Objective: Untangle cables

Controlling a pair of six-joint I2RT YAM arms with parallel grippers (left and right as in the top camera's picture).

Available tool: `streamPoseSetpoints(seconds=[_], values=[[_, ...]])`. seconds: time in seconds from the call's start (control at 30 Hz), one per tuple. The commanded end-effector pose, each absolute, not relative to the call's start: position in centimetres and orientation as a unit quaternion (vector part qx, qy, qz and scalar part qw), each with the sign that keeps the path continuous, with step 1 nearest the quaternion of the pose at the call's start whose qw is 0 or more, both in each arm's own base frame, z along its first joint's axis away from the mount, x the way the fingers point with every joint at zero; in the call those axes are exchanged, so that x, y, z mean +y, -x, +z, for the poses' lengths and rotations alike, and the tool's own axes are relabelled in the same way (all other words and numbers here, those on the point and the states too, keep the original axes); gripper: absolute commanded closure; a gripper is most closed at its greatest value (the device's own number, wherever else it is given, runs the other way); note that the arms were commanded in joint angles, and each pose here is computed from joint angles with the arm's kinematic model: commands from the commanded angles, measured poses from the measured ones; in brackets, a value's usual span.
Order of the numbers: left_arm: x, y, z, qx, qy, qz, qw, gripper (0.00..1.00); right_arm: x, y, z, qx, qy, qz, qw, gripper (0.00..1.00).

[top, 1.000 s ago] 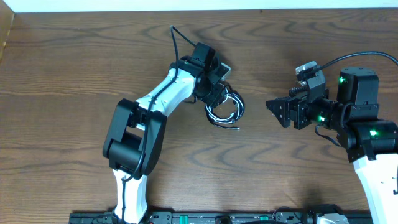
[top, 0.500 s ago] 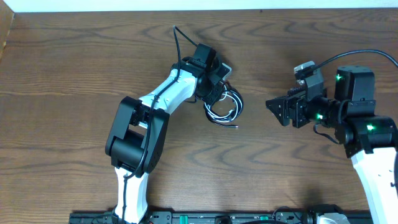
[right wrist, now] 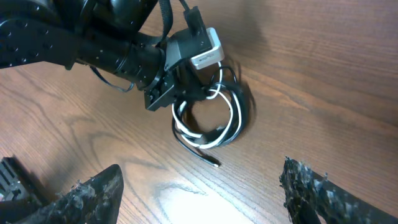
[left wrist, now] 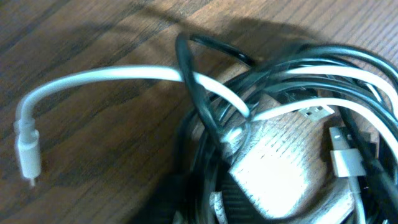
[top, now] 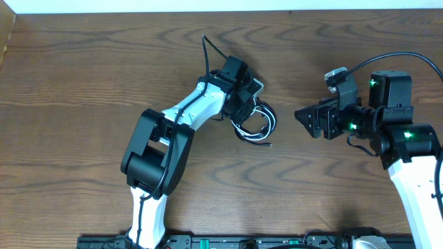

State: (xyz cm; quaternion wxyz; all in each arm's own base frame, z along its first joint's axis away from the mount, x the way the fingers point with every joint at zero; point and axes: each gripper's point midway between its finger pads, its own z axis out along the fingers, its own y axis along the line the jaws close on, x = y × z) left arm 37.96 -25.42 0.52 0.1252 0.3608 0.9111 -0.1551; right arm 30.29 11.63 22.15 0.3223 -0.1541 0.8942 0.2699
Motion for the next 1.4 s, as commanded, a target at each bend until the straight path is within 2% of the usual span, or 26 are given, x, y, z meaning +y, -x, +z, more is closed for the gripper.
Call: streamPoseSetpoints(seconds=[0.0,0.1,0.2,0.47,0.63,0.93,1.17,1.37], values=[[-24.7,-37.2,-0.7,0.915,-0.361,-0.145,0.108,0.93,11.7,-30.7,22.9,0.891,0.153,0.269,0.331,0.22],[-23.1,-38.8,0.7,0.943,-0.292,-0.102,0.123,0.93,11.3,-31.2,22.9,0.897,0.120,0.266,0.331,0.24],[-21.4,-40.1,4.4,0.962,-0.215,-0.064,0.153,0.92,11.0,-31.8,23.1,0.901,0.069,0.272,0.330,0.26],[-21.9,-38.5,19.8,0.940,-0.110,-0.167,0.278,0.92,11.9,-32.5,24.1,0.893,-0.004,0.311,0.325,0.34],[-21.9,-36.4,24.6,0.920,-0.116,-0.211,0.310,0.93,12.4,-32.9,24.0,0.893,-0.038,0.317,0.317,0.39],[-23.2,-34.8,25.0,0.915,-0.131,-0.258,0.281,0.93,14.1,-33.4,22.1,0.900,-0.056,0.331,0.278,0.51],[-24.5,-33.7,25.4,0.911,-0.108,-0.312,0.247,0.93,17.8,-34.5,20.3,0.900,0.002,0.347,0.264,0.47],[-25.0,-33.0,25.5,0.912,-0.085,-0.336,0.220,0.93,19.3,-35.2,19.1,0.900,0.030,0.344,0.265,0.47]])
